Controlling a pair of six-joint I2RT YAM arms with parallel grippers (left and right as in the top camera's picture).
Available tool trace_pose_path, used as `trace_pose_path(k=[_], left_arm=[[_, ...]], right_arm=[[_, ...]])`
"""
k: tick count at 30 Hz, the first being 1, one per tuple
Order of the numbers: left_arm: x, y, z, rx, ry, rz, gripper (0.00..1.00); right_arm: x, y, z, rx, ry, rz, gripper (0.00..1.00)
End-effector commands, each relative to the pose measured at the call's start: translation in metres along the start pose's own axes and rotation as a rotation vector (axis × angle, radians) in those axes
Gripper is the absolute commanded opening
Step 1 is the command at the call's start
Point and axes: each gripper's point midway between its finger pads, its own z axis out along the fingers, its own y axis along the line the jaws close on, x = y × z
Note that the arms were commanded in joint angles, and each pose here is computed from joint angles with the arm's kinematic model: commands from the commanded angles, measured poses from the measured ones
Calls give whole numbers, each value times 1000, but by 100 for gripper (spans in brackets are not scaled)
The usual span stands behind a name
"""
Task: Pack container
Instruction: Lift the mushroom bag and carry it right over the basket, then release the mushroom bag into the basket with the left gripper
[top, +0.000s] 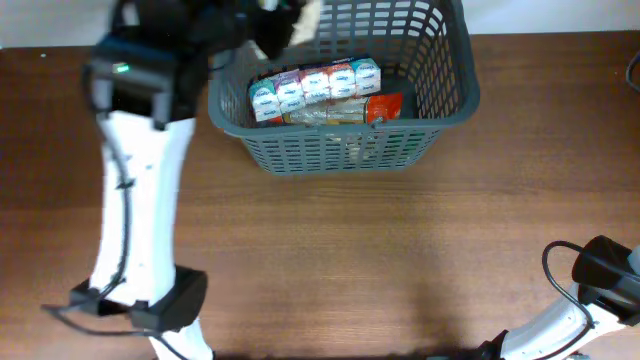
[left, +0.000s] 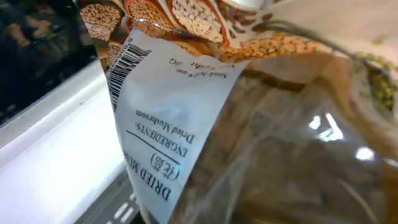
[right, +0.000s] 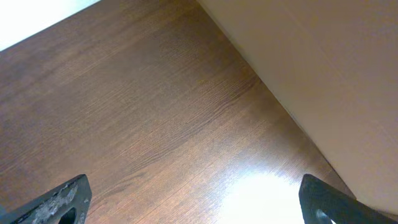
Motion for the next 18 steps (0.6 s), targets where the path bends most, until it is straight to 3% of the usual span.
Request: trace_pose_path(k=[1, 5, 9, 18], left_arm=[[35, 15, 47, -21, 82, 77, 2], [79, 19, 90, 19, 162, 30, 2], [131, 9, 127, 91, 260, -113, 2], [188, -11, 144, 182, 412, -203, 2]], right_arm=[[2, 0, 2, -4, 11, 5, 99], [2, 0, 2, -4, 11, 5, 98], [2, 0, 2, -4, 11, 5, 99], [2, 0, 2, -4, 11, 5, 99]])
